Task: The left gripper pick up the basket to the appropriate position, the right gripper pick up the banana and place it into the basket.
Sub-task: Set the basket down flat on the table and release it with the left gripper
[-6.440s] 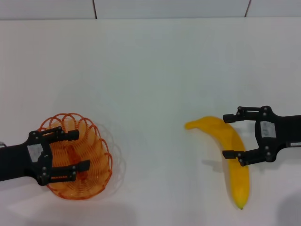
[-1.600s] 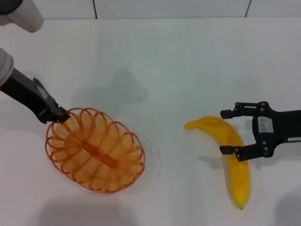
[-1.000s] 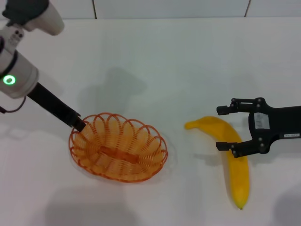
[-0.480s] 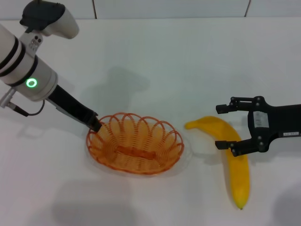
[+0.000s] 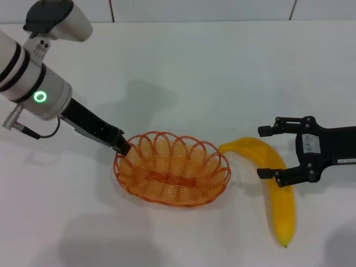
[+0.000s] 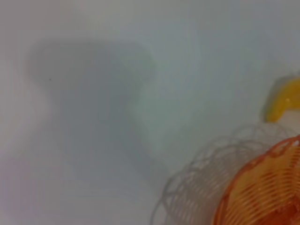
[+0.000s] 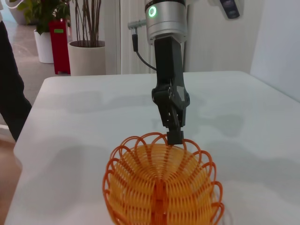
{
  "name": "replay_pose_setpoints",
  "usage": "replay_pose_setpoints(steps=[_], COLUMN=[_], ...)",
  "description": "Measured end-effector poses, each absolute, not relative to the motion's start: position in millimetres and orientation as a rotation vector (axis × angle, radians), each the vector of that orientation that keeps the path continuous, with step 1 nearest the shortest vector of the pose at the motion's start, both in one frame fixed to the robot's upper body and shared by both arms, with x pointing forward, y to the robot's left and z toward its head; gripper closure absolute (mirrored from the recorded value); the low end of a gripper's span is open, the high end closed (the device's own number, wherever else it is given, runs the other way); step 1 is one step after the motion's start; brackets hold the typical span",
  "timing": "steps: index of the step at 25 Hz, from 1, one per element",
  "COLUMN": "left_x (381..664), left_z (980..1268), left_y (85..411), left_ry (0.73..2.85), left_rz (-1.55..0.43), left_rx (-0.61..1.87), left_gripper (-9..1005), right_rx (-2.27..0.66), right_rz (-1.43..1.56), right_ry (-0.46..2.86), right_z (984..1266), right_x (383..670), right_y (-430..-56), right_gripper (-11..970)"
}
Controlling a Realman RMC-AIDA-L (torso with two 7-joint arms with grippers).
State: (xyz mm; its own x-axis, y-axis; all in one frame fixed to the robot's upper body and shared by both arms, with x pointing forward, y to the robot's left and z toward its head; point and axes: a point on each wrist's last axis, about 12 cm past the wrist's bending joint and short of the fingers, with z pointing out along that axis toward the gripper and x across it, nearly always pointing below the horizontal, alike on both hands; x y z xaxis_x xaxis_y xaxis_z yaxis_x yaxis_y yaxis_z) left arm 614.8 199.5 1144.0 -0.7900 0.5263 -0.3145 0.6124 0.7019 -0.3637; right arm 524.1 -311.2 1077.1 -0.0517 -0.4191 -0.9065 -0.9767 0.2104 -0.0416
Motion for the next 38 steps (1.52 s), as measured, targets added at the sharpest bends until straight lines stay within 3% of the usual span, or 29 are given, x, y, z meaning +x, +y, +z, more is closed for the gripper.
replay_pose_setpoints(steps=[13, 23, 34, 38], left_x=[611.9, 609.8, 602.5, 599.9], left_z=[1141.9, 1141.0, 1141.7, 1141.7], left_y=[200.7, 201.2, 195.6, 190.8], left_ry=[2.743, 2.752, 2.757, 2.755], left_rz=[-0.694, -0.705, -0.752, -0.765], left_rx=[0.904, 0.911, 1.0, 1.041], left_gripper=[950, 892, 475, 407], right_rx=[-1.342, -1.342, -1.344, -1.343], right_rz=[0.81, 0.81, 0.808, 0.808], right_ry=[1.62, 1.62, 1.618, 1.619], right_z=[1077.1, 1077.1, 1077.1, 1076.8], right_x=[524.0, 524.0, 524.0, 523.6], right_y=[-311.5, -311.5, -311.5, -311.8], right_gripper=[76, 76, 75, 75])
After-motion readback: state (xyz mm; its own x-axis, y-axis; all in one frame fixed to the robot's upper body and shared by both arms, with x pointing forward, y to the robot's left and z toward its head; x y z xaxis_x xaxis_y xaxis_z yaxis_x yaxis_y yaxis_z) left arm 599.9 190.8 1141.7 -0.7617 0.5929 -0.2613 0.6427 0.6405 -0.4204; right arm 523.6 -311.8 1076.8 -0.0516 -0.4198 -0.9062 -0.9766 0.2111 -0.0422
